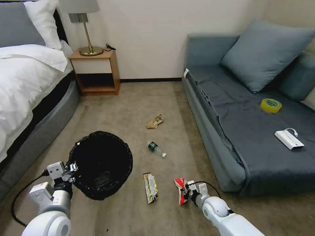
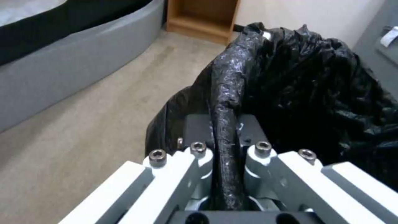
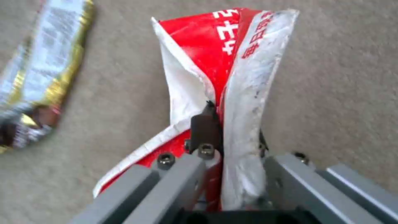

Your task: Pick up the trash bin, then pick up the garbage on the floor and place it into the trash bin.

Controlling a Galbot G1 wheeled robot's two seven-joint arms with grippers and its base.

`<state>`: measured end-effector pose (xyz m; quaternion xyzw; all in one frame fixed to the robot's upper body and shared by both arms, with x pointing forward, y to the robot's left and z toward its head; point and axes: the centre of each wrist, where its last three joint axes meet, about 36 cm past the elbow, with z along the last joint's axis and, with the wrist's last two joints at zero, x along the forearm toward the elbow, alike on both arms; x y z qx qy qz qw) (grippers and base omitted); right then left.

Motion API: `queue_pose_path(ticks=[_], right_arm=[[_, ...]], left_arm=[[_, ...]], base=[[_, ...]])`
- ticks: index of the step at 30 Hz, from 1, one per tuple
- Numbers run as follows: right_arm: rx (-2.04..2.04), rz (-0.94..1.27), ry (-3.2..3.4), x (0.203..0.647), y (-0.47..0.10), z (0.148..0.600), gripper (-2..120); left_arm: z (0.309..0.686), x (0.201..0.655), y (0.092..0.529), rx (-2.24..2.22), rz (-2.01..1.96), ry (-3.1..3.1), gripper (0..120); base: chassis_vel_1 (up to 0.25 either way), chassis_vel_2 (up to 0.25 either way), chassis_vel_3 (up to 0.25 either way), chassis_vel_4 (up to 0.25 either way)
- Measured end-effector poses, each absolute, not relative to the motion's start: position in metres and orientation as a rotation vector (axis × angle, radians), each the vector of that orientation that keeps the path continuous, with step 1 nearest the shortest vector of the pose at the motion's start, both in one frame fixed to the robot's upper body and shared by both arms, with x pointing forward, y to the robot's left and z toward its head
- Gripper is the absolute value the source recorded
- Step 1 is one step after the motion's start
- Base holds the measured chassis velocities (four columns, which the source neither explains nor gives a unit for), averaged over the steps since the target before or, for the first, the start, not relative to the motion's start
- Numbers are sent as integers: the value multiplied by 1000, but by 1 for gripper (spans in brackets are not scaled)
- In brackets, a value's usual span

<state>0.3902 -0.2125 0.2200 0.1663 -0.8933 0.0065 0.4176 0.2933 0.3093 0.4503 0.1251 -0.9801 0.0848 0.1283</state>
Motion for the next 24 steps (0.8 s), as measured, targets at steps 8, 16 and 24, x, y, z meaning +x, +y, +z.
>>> queue_pose_path(ticks=[8, 16, 24], right_arm=[[405, 16, -2402, 391, -206, 249, 0], [536, 70, -2739, 418, -228, 349, 0], [885, 88, -2924, 418, -215, 431, 0]], left_arm=[[441, 299, 315, 307, 257, -2831, 5], [429, 296, 303, 218, 269, -2800, 5], [426, 292, 282, 65, 315, -2781, 5]], base=[[0, 0, 0, 0], [0, 0, 0, 0], [0, 0, 0, 0]])
